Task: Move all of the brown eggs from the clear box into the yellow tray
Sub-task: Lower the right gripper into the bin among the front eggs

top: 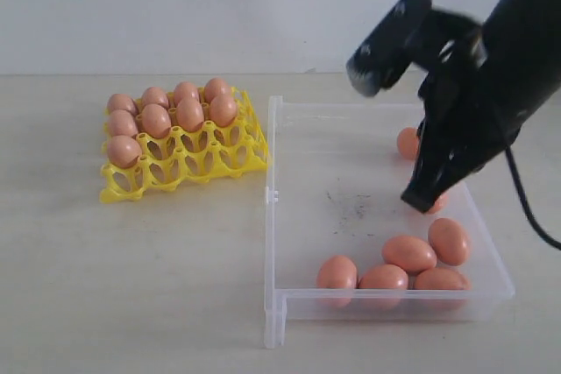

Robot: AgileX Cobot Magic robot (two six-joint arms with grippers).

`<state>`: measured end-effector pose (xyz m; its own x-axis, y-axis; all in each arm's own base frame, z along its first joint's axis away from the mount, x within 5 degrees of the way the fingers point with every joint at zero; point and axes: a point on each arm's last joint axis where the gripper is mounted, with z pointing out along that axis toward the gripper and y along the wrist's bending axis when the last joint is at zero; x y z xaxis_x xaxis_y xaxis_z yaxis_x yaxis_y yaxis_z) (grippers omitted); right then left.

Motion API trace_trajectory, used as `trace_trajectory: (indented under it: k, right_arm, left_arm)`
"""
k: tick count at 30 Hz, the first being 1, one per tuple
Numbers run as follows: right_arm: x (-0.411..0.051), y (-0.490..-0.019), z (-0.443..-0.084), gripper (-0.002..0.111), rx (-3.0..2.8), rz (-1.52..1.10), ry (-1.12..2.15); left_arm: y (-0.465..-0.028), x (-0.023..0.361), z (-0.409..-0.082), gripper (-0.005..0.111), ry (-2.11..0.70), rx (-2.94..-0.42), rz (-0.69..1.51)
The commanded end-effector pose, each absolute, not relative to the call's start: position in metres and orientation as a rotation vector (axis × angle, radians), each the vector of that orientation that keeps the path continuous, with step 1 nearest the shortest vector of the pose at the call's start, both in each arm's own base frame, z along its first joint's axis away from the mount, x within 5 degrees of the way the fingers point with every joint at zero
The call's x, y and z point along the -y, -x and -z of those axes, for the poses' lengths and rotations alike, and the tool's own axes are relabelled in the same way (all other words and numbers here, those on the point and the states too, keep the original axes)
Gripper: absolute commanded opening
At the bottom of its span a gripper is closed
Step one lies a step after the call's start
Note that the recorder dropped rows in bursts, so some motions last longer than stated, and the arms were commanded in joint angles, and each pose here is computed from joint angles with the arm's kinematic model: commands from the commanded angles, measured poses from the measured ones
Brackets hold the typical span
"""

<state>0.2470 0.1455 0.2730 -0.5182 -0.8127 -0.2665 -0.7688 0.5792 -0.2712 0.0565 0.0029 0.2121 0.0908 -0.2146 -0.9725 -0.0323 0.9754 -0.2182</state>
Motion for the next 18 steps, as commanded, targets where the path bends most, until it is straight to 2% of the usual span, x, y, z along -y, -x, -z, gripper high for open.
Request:
trace_trajectory:
  k: [1, 5, 9, 11, 16, 18]
  right_arm:
    - [-0.146, -0.27, -0.215, 0.0, -2.52, 0.23, 1.623]
    - [-0.153, -0.285, -0.181, 0.0, -2.512, 0.254, 1.669]
    - [-0.158, -0.293, -0.173, 0.006, -2.447, 0.25, 1.661]
    - [-0.158, -0.293, -0.174, 0.016, -2.435, 0.257, 1.662]
    - [-0.158, -0.292, -0.174, 0.054, -2.464, 0.242, 1.647]
    - [-0.157, -0.29, -0.174, 0.063, -2.469, 0.244, 1.672]
  left_arm:
    - [-0.056, -0.003, -0.213, 0.004, 0.194, -1.472, 0.136]
    - [-0.056, -0.003, -0.213, 0.004, 0.194, -1.472, 0.136]
    - [-0.056, -0.003, -0.213, 0.004, 0.194, -1.472, 0.136]
    - [-0.056, -0.003, -0.213, 0.004, 0.194, -1.472, 0.136]
    - [-0.056, -0.003, -0.213, 0.004, 0.194, -1.472, 0.136]
    - [-0.056, -0.003, -0.213, 0.004, 0.194, -1.472, 0.136]
